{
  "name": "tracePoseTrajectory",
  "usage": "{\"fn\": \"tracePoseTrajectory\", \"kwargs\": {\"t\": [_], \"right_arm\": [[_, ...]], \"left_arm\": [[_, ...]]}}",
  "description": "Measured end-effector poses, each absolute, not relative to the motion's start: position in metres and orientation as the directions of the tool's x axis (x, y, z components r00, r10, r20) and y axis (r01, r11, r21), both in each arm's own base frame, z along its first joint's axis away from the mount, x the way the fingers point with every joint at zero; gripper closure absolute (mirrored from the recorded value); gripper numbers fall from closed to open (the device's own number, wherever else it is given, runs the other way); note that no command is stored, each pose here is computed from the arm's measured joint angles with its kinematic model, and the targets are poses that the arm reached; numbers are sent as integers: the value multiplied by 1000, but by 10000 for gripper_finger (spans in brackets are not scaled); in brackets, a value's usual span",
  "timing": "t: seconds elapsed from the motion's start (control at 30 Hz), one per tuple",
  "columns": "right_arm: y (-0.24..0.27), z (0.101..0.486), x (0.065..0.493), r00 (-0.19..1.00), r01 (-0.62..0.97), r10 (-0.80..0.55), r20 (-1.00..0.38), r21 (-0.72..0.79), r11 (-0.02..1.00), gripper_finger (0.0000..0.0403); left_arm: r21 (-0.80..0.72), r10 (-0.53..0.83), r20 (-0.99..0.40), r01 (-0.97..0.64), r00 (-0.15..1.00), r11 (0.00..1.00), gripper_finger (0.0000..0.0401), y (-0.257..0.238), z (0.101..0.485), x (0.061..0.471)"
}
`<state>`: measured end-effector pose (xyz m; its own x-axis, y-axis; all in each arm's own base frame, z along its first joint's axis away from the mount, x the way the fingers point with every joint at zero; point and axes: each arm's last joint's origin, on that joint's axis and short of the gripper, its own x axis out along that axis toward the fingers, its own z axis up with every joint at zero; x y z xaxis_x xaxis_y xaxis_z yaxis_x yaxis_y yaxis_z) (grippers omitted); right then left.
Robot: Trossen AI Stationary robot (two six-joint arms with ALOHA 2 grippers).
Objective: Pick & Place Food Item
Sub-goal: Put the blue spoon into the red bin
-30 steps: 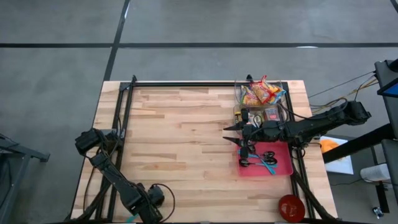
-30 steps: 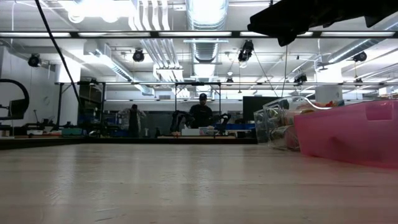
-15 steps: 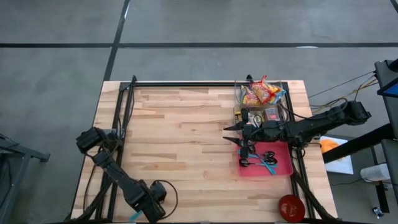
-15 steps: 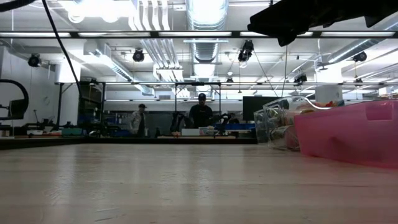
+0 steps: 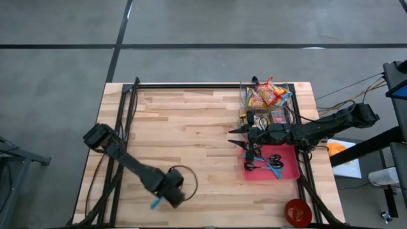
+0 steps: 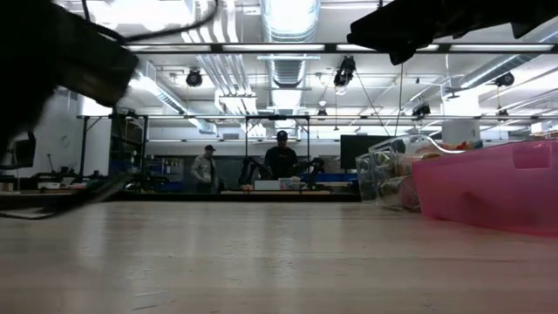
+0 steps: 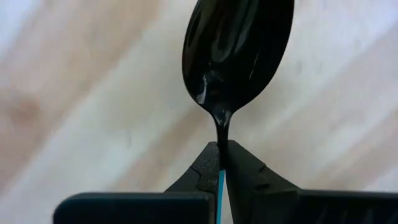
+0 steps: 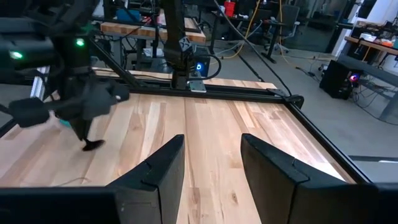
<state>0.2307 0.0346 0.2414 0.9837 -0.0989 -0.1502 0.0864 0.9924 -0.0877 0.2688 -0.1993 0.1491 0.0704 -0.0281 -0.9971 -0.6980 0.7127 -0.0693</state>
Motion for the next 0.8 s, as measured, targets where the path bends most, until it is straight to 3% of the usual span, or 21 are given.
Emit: {"fn": "tracePoseTrajectory", "kwargs": {"t": [0.13,0.43,0.57,0.8], "right_arm": [[35,241,231,984,86,-99,-150,-87,992,247],[35,241,231,984,87,-99,-150,-88,992,247],[35,241,231,984,86,-99,-151,-88,992,247],[35,241,231,984,87,-99,-150,-88,992,247]], "left_arm": [[-70,-30,-997,-714,69,697,388,-174,149,286],[-135,-35,-990,-848,136,513,388,-103,152,324],[-250,-45,-966,-884,253,396,388,-72,156,343],[-496,-45,-861,-819,506,288,388,-34,166,373]]}}
